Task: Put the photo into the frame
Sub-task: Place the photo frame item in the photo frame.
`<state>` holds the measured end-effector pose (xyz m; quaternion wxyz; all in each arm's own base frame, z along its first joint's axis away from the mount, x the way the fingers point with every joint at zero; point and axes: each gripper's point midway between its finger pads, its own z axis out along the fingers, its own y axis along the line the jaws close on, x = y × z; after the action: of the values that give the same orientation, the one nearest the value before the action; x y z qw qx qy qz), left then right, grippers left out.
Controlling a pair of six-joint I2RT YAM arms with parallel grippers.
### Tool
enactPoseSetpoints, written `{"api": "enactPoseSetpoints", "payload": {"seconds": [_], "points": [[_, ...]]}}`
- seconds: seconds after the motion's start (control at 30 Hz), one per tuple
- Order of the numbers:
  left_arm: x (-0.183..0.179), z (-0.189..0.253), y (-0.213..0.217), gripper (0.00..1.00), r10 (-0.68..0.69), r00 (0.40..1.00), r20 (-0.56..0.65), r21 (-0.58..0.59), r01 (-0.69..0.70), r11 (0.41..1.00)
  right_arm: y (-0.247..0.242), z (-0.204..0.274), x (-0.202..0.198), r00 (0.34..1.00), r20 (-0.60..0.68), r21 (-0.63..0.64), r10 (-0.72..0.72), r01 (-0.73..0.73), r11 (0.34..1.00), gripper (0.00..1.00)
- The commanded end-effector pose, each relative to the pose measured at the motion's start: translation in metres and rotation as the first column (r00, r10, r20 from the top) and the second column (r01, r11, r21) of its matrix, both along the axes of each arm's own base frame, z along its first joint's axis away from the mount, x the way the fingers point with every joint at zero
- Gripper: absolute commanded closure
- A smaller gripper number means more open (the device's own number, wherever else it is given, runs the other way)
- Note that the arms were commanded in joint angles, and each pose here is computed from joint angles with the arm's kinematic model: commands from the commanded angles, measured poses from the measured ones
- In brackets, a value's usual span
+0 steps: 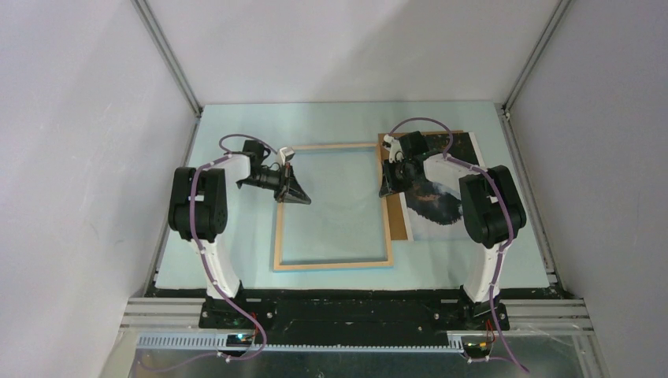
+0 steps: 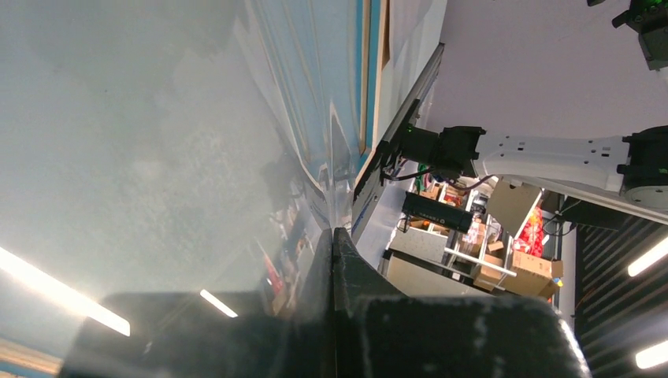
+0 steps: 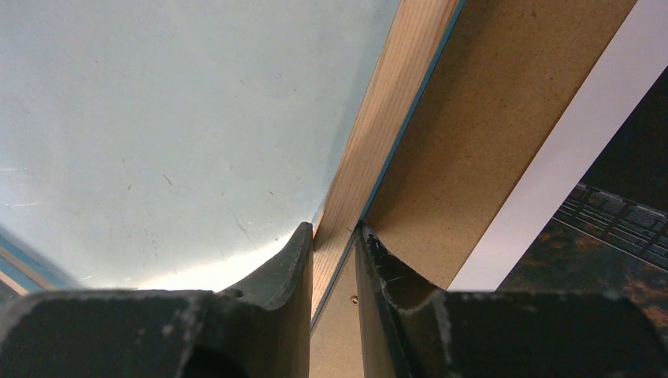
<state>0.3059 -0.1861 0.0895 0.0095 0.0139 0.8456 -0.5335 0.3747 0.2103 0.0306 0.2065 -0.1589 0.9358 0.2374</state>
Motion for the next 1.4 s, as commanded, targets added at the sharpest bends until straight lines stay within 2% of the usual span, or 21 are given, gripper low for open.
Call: {"api": "enactPoseSetpoints", "payload": {"seconds": [0.0, 0.43, 0.63, 1.13, 1.37], "points": [[-0.013, 0.006, -0.016, 0.99, -0.071, 0.997, 0.008, -0.020, 0.071, 0.997, 0.012, 0.011, 0.002, 0.999, 0.030, 0.035, 0.042, -0.043, 0.998, 0.76], [-0.012, -0.010, -0.009, 0.80, -0.058, 0.998, 0.006, 0.068, 0.058, 0.996, 0.013, 0.011, 0.001, 0.998, 0.030, 0.032, 0.046, -0.047, 0.998, 0.76], [-0.013, -0.014, -0.009, 0.76, -0.060, 0.998, 0.000, 0.079, 0.060, 0.995, 0.013, 0.010, 0.001, 0.998, 0.032, 0.027, 0.049, -0.050, 0.998, 0.76], [-0.024, -0.034, -0.004, 0.59, -0.061, 0.997, -0.039, 0.149, 0.066, 0.987, 0.014, 0.009, 0.000, 0.998, 0.037, 0.018, 0.054, -0.055, 0.998, 0.75], [-0.024, -0.043, 0.001, 0.46, -0.053, 0.998, -0.043, 0.205, 0.061, 0.977, 0.013, 0.010, 0.001, 0.998, 0.040, 0.017, 0.053, -0.054, 0.998, 0.75]]}}
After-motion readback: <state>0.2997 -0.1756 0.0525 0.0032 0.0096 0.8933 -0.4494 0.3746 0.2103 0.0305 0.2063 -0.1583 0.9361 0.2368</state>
